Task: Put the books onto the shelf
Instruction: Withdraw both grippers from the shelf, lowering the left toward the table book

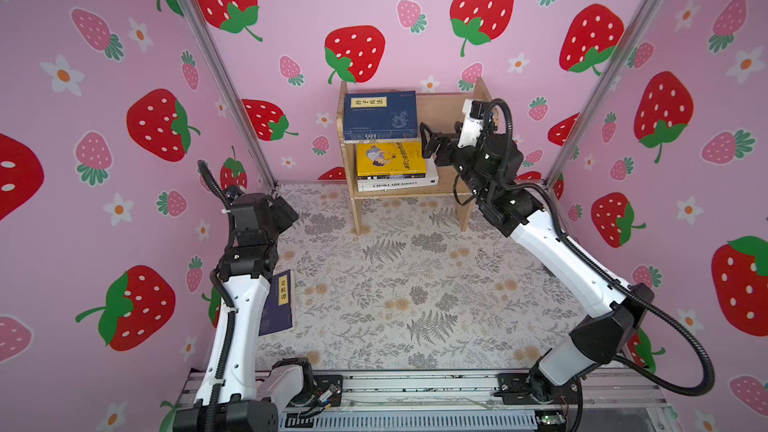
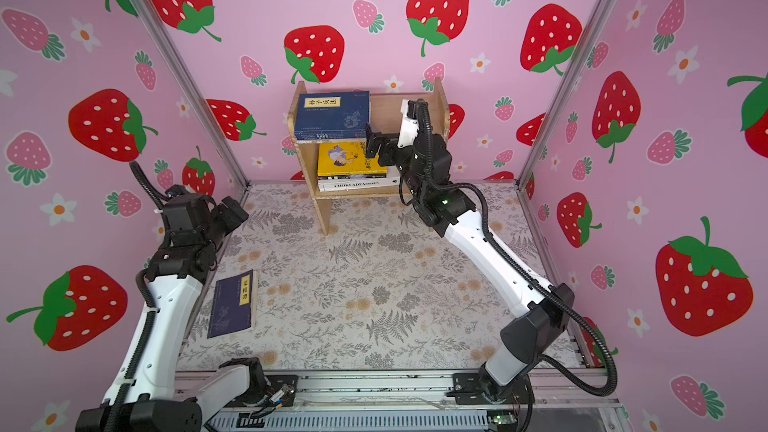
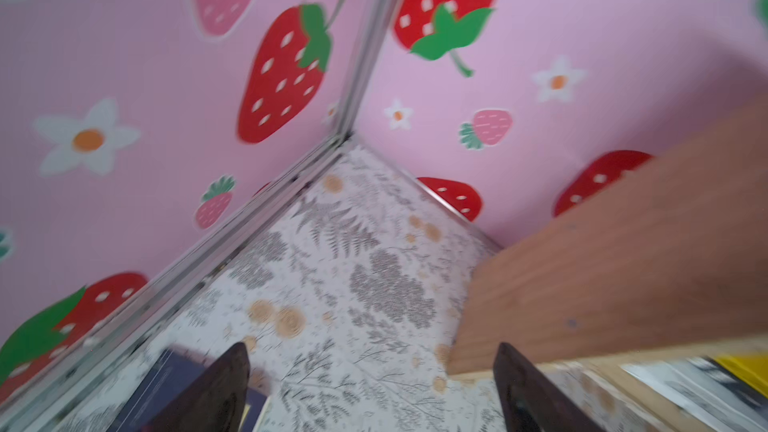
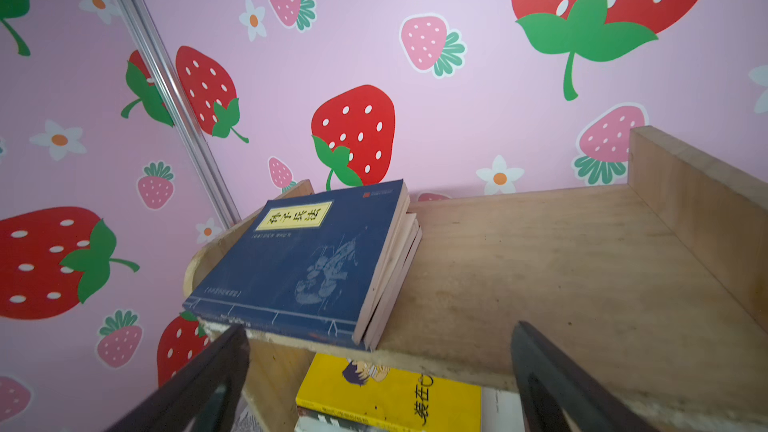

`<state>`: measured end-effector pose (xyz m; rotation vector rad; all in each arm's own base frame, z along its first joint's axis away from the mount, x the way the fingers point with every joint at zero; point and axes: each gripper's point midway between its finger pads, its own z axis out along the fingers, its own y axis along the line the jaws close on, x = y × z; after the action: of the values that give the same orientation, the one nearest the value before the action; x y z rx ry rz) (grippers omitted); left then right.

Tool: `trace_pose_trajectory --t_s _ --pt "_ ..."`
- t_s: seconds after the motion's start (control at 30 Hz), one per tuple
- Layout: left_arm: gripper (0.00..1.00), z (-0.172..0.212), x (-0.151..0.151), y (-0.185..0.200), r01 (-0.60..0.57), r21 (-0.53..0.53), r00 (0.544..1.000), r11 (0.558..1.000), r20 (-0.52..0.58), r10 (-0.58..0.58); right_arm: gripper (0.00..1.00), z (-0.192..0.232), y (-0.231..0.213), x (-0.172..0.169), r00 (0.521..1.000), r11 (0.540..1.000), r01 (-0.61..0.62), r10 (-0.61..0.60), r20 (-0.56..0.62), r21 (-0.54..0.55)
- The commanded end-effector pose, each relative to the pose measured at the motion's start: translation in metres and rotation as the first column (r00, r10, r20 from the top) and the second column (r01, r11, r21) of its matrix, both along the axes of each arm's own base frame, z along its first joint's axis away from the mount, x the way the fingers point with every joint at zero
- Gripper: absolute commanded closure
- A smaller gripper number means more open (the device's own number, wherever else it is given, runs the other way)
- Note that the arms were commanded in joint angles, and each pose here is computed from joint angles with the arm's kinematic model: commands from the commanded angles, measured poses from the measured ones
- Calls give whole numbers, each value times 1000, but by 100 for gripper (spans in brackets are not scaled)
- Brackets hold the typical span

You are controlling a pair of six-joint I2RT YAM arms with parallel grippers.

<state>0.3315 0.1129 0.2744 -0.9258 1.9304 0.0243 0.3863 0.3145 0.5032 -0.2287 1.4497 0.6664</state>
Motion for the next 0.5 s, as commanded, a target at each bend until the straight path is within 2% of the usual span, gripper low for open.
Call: trace_pose_trajectory --t_s 0.0,0.13,0.2,0.3,0.47 --pt "6 -74 -36 26 -216 -196 969 956 -161 186 0 -24 10 -24 994 992 -109 107 -36 -65" --pt "3 -130 -49 43 -308 -334 942 891 -236 238 0 -70 8 -47 983 976 -152 133 -126 -157" --pt "3 -150 -56 47 -341 -348 929 873 -267 257 0 -98 6 -61 970 965 -194 162 -180 -174" --pt "3 -164 -61 49 -360 -355 925 863 -256 281 0 -134 3 -76 947 957 -232 181 -266 -176" --pt "3 -177 -78 58 -424 -338 897 840 -286 338 0 -176 0 -89 911 959 -253 192 -365 -128"
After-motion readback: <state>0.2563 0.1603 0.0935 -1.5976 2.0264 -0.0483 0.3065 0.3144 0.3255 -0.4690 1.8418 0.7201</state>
